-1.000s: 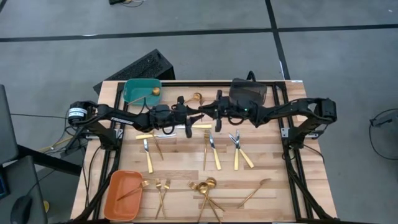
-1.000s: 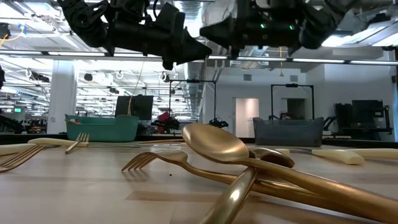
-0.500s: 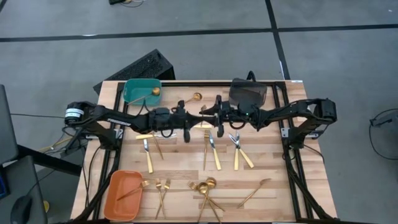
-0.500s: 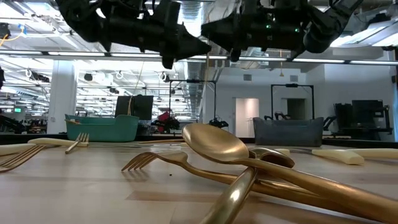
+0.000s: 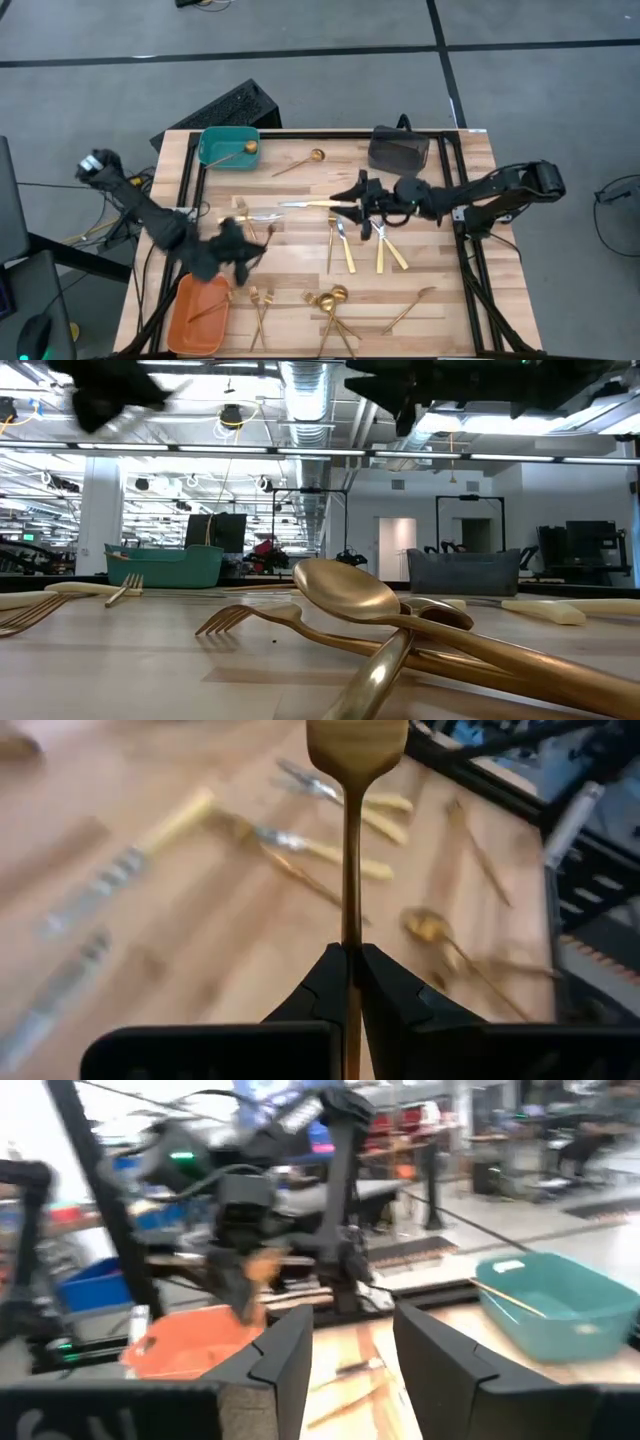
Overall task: Sort silverware by color (type)
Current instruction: Put the fork into the orange bin from the black bin, then put the knife into the black bin
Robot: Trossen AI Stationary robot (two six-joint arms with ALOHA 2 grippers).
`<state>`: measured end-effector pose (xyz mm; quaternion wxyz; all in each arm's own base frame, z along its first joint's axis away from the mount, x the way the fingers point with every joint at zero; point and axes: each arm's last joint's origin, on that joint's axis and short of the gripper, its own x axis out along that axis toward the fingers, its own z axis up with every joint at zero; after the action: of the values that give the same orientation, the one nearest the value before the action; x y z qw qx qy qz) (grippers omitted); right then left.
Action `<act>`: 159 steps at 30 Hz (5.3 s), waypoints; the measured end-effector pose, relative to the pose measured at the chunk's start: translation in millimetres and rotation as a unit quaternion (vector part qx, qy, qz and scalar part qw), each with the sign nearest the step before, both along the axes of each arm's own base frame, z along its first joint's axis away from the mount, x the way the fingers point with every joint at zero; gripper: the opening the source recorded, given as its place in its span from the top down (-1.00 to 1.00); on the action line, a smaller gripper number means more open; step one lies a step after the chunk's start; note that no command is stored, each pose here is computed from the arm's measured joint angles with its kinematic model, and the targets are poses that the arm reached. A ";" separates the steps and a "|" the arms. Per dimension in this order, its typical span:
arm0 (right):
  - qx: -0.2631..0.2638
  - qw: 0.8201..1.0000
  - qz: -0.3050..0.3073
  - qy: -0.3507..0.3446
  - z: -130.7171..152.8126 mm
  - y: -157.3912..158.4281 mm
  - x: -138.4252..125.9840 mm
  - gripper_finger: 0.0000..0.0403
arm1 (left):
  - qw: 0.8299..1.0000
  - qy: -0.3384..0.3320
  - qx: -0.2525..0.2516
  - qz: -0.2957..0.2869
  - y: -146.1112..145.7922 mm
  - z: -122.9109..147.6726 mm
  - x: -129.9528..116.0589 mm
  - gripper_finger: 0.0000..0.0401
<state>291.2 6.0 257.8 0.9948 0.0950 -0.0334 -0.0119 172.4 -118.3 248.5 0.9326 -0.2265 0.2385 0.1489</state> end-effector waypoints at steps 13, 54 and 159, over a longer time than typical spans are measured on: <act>-0.017 0.996 -0.043 0.075 -21.6 58.9 -3.6 0.20 | 0.986 0.069 -0.133 -0.073 -84.7 -31.9 -68.6 1.00; -0.004 0.932 -0.152 0.330 -59.1 -28.8 8.6 0.20 | 0.985 0.158 0.059 0.029 -67.1 -14.6 -50.5 0.26; 0.088 0.829 -0.316 0.452 -87.1 -98.6 -100.7 0.22 | 0.935 0.184 0.254 0.163 47.0 -33.0 56.4 0.26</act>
<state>190.4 -92.7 170.6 0.8281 0.1506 0.3931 -0.3702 228.8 -71.3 215.5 0.8615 0.0138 0.3203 0.3938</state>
